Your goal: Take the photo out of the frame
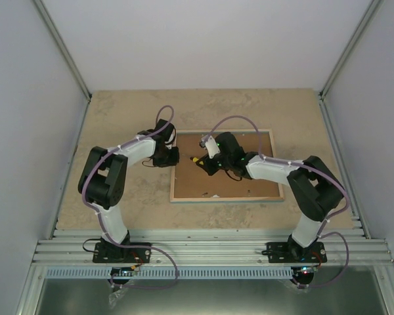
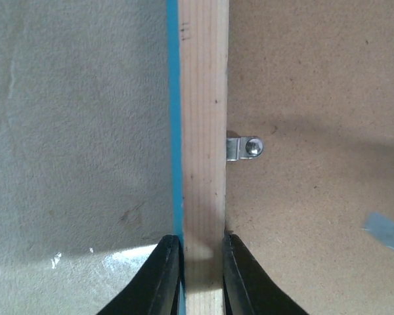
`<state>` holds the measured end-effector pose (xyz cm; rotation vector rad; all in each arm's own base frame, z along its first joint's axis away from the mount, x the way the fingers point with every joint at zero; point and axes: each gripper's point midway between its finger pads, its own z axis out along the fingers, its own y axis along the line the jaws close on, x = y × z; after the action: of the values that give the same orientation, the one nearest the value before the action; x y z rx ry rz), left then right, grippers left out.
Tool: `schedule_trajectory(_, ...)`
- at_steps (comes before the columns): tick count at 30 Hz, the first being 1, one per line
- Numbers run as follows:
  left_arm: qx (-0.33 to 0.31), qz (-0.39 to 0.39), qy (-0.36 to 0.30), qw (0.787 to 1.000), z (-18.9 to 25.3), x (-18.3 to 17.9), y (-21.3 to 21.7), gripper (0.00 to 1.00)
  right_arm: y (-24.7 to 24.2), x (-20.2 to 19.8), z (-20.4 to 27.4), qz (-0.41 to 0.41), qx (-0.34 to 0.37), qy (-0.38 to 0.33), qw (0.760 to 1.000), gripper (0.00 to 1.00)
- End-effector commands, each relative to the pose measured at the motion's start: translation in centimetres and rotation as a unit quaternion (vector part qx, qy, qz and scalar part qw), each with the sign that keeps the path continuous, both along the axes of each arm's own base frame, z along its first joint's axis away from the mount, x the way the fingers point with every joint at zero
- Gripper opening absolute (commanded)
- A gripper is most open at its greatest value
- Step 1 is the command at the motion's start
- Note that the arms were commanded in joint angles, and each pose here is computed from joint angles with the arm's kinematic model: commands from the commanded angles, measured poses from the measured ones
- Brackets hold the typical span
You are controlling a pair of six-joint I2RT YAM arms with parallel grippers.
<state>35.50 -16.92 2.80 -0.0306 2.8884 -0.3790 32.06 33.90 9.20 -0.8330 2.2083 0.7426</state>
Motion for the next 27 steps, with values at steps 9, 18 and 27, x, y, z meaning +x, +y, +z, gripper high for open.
schedule_trajectory(9, -0.059, -0.012, -0.003, 0.998, 1.4, -0.8, -1.9, 0.16, 3.2, 0.4, -1.0, 0.022, 0.025, 0.015, 0.999, 0.0)
schedule_trajectory(18, -0.057, -0.011, 0.0, 0.998, 1.2, -1.2, -1.7, 0.15, 3.9, 0.6, -2.5, 0.025, 0.022, 0.028, 0.999, 0.0)
schedule_trajectory(27, -0.059, -0.011, 0.002, 0.998, 1.2, -1.3, -1.8, 0.14, 3.5, 1.4, -3.2, 0.0, 0.008, 0.026, 1.0, 0.0)
